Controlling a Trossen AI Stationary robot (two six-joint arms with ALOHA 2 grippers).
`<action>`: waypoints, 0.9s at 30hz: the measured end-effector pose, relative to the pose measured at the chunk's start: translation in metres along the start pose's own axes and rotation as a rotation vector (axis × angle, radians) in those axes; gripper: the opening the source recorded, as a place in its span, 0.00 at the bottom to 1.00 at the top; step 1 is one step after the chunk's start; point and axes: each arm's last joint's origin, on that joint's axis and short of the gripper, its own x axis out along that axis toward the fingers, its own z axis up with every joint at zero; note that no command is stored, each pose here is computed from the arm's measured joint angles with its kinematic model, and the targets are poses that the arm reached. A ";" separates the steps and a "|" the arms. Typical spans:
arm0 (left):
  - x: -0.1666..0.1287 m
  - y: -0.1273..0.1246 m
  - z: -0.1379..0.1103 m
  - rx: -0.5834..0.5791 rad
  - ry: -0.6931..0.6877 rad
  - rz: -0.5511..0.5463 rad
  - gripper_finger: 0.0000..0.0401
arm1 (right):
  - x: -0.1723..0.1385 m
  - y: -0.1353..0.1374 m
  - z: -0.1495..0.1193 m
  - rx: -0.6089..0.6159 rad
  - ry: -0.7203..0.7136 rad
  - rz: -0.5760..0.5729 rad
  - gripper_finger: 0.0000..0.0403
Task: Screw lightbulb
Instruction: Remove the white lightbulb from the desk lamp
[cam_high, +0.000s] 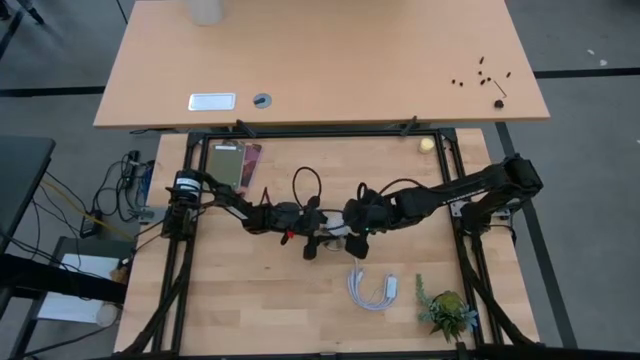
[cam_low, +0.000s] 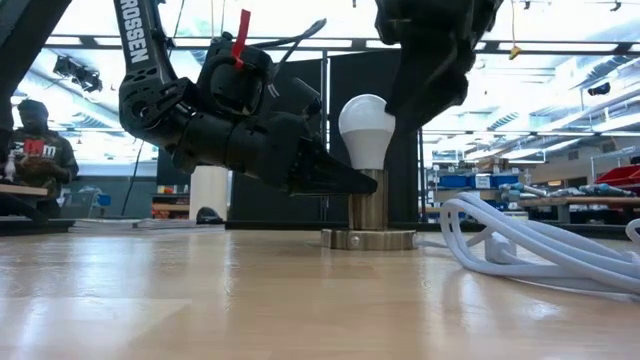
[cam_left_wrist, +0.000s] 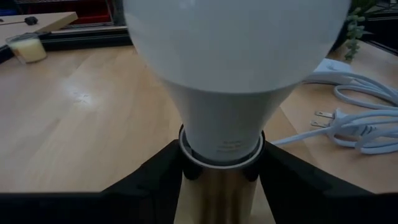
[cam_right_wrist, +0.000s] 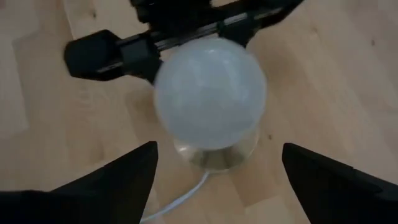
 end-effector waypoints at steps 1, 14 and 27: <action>0.000 0.000 0.000 0.000 0.000 0.006 0.50 | -0.001 0.001 0.000 0.016 0.005 -0.001 0.87; 0.000 0.001 0.000 0.006 0.002 0.014 0.50 | 0.010 0.008 0.019 -0.093 0.197 -0.103 0.86; 0.000 0.001 0.000 0.001 0.003 0.021 0.50 | 0.041 0.016 0.058 -0.159 0.336 -0.141 0.86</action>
